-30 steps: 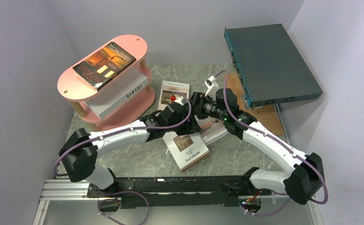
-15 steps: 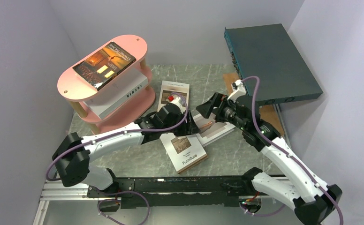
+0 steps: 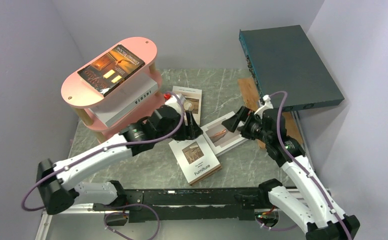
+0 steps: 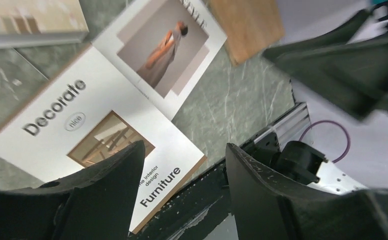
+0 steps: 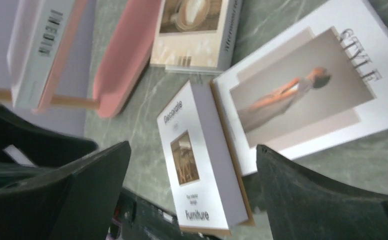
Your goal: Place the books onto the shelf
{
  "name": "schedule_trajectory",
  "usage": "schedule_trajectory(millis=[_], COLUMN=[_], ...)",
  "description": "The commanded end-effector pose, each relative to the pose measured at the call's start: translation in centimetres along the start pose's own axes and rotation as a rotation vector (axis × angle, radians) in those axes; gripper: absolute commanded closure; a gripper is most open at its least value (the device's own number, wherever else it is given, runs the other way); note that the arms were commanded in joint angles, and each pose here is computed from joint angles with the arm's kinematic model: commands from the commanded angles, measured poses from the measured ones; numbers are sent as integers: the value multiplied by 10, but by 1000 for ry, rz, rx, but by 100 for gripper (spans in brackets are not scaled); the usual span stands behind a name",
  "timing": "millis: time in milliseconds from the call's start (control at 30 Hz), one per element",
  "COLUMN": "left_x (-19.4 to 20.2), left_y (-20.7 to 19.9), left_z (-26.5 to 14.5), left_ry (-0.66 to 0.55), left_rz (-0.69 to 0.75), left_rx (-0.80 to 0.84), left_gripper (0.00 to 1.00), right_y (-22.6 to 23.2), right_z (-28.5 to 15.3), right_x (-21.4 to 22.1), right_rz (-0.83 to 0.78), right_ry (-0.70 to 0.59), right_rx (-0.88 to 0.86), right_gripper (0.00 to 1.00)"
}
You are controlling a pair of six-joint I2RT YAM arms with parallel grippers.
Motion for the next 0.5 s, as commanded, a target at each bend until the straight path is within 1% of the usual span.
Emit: schedule_trajectory(millis=[0, 33, 133, 200, 467], left_x=[-46, -49, -51, -52, -52], left_y=[3, 5, 8, 11, 17], left_z=[-53, -61, -80, -88, -95], left_ry=[-184, -214, -316, -352, -345], left_rz=[52, 39, 18, 9, 27], left_rx=[-83, -96, -67, -63, -103], left_gripper=[34, 34, 33, 33, 32], right_y=[-26, -31, -47, -59, -77], right_z=[2, 3, 2, 2, 4], right_x=[37, 44, 61, 71, 86], right_rz=[127, 155, 218, 244, 260], right_ry=[205, 228, 258, 282, 335], right_rx=[-40, -50, -61, -44, 11], right_gripper=[0, 0, 0, 0, 0])
Point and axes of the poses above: each gripper's point midway between its finger pads, its own z axis out along the fingers, its own y axis along the line the jaws close on, x = y × z, the point moved 6 cm from there along -z, back along the fingers, and after that the axes turned 15 degrees about z, right-handed, at the moved point
